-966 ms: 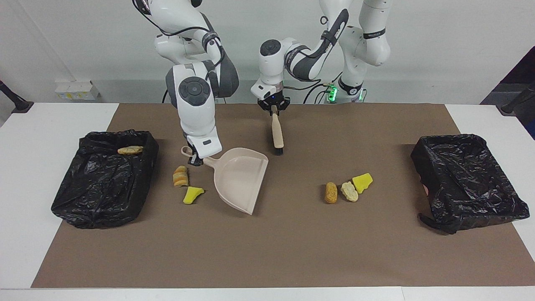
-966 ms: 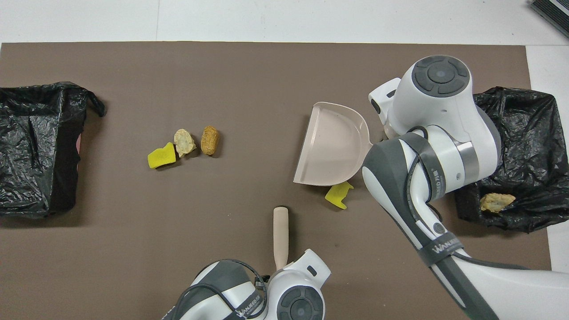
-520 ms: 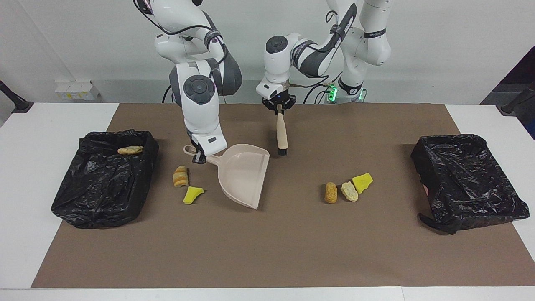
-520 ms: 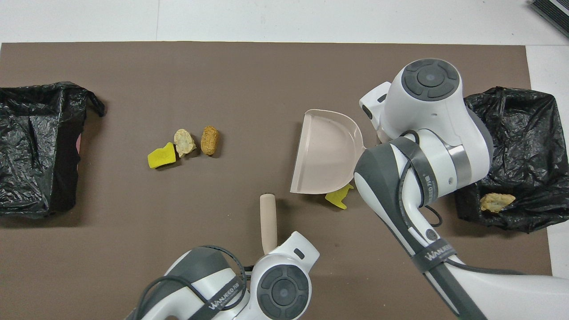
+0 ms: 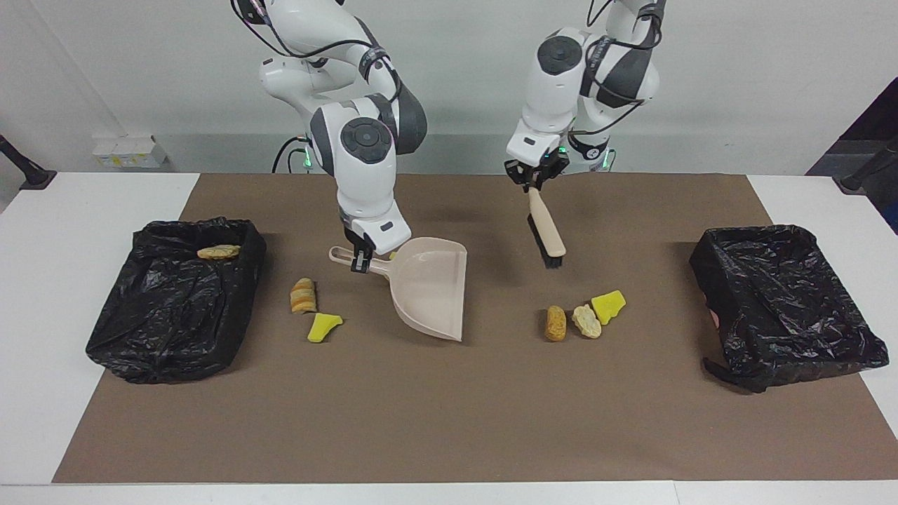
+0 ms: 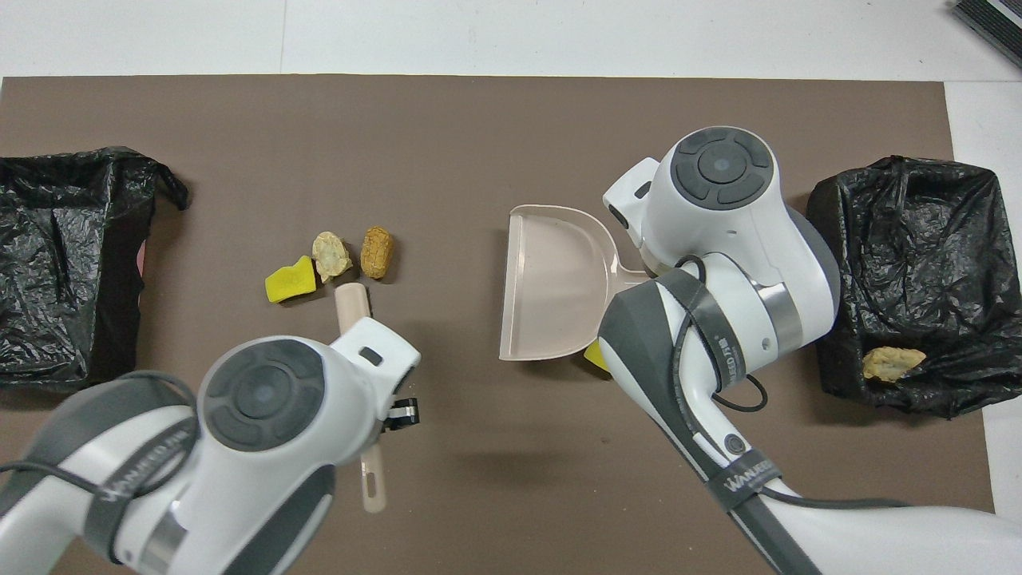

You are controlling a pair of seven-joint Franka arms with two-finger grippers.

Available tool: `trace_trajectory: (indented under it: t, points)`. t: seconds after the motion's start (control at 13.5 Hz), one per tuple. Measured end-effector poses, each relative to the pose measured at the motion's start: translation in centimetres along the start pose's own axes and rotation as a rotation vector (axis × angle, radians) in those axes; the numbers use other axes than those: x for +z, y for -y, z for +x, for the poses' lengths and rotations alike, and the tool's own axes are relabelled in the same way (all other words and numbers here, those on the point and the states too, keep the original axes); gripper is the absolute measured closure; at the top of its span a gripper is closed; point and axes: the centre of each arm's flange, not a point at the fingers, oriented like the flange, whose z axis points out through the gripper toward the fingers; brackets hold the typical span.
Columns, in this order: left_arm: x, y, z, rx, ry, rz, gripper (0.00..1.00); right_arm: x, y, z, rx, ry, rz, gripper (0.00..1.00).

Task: Sweep and dump trash in bin
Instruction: 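Sweep the sponge and bread pieces into the dustpan with the left gripper's brush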

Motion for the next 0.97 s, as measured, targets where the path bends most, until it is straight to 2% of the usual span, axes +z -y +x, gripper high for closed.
trace_trajectory:
  t: [0.3,0.52,0.74,0.97]
  points:
    - [0.8,10.0,6.6,-0.042,0.035,-0.024,0.74,1.0,0.8,3.5,-0.065,0.012,-0.037,0.68]
    - [1.9,16.4,9.4,-0.042,0.057,-0.044,0.74,1.9,0.8,4.5,-0.082,0.015,-0.038,0.68]
    - [4.0,16.6,11.0,-0.006,0.065,-0.041,0.74,2.9,1.4,6.3,-0.101,0.030,-0.041,0.68]
    - [7.3,15.6,13.6,0.099,0.030,-0.044,0.74,3.2,1.4,6.7,-0.103,0.035,-0.046,0.68]
